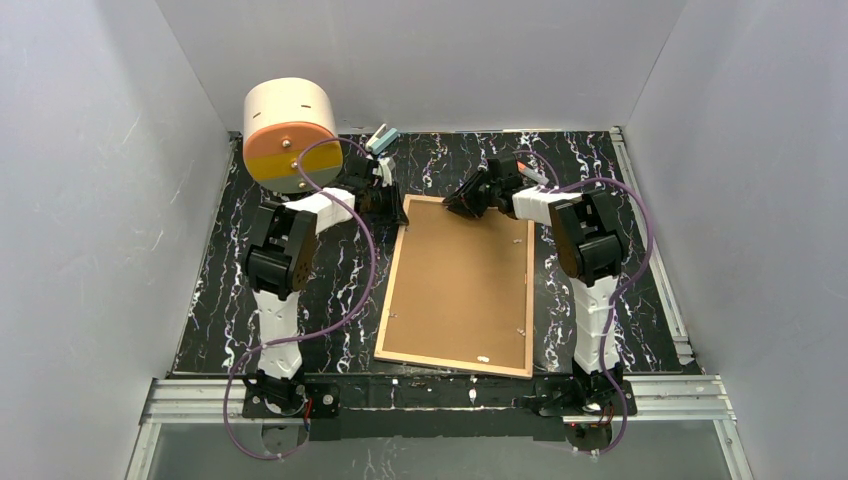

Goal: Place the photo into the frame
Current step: Install the photo frame at the center of the board.

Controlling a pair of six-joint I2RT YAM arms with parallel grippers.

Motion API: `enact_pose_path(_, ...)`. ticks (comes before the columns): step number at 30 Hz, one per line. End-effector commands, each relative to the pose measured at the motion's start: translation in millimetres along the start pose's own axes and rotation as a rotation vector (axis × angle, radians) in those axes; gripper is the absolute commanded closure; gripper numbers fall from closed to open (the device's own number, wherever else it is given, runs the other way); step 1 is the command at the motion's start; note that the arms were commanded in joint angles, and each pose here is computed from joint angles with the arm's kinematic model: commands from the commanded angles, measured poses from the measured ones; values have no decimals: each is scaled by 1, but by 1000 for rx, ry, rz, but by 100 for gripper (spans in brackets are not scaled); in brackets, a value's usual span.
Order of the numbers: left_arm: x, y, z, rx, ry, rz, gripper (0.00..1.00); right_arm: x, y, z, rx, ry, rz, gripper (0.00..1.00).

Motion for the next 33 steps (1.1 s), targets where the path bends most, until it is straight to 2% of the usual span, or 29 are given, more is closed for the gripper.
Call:
enact_pose_path(1, 12, 12, 8, -32, 76, 24, 79, 19, -20, 19, -14, 27, -46, 65)
enact_pose_path(4, 12, 12, 8, -32, 80, 28, 80, 21, -25, 20, -15, 34, -75, 66)
enact_pose_path(9, 12, 12, 9, -23, 90, 35, 80, 17, -14, 19, -146, 45, -213, 66)
enact_pose_path(11, 12, 12, 10, -28, 92, 33, 80, 16, -19, 22, -132, 74, -209, 65)
enact_pose_path(14, 9, 11, 7, -39, 82, 36, 80, 11, -15, 13, -115, 43, -215, 64)
enact_pose_path(18, 1, 5, 1, -52, 59, 36, 77, -10, 5, -12, -73, -36, -260, 56)
enact_pose_path(20, -4, 1, -3, -59, 48, 32, 73, -25, 16, -31, -52, -81, -272, 49)
enact_pose_path(24, -21, -13, -14, -57, 5, 38, 64, -52, 31, -79, -19, -174, -312, 42)
enact_pose_path(27, -30, -21, -22, -68, -26, 45, 54, -56, 22, -112, 144, -195, -373, 36)
enact_pose_path(33, -32, -28, -36, -59, -41, 45, 48, -38, -26, -159, 528, -146, -377, 24)
Point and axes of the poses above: each gripper's point midway between its finger pads, its own z axis out along the fingers, its own y axis along the line the jaws close on, x = y × z, the point moved 8 cm from there along -z, back along the fingers, and after that the axes turned 13 degrees about -z, right-handed, at the moved point
